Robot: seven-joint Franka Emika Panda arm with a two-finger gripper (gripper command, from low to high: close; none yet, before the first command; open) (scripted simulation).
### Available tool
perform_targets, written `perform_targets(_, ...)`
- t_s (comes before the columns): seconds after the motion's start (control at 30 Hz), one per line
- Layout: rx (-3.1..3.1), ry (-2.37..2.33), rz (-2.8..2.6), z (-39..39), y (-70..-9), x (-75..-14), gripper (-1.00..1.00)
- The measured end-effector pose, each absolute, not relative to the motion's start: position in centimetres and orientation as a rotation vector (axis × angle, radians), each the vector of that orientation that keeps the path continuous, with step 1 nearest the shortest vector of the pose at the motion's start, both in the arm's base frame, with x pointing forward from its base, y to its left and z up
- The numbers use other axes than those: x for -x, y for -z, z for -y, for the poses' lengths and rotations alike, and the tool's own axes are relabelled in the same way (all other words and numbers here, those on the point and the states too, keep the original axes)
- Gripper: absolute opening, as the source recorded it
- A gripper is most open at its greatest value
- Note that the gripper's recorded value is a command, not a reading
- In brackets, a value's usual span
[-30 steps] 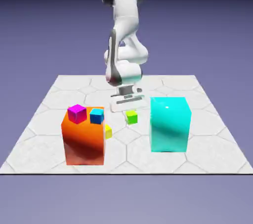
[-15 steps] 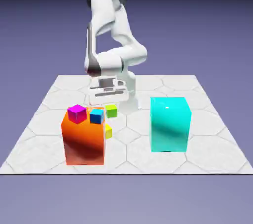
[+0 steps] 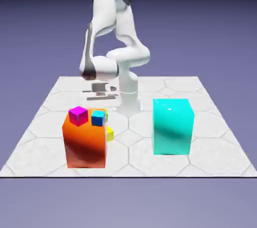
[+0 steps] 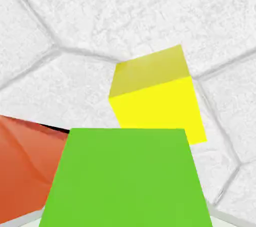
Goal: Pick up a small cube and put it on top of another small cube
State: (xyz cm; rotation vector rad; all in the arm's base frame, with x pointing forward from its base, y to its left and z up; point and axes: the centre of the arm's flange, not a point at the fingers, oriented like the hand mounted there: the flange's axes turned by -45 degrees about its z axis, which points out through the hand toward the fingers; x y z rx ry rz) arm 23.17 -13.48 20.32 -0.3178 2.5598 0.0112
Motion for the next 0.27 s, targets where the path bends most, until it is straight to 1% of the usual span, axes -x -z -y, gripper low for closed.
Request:
perform_targets(0.17, 0.323, -0.077, -2.579, 12.6, -17.2, -23.5, -1.00)
perform_targets(0.2, 0.313, -0.088, -2.584, 12.7, -16.7, -23.4, 1.00)
perform_targets(0.27, 0.318, -0.090, -2.583, 12.6, -16.7, -23.5, 1.00)
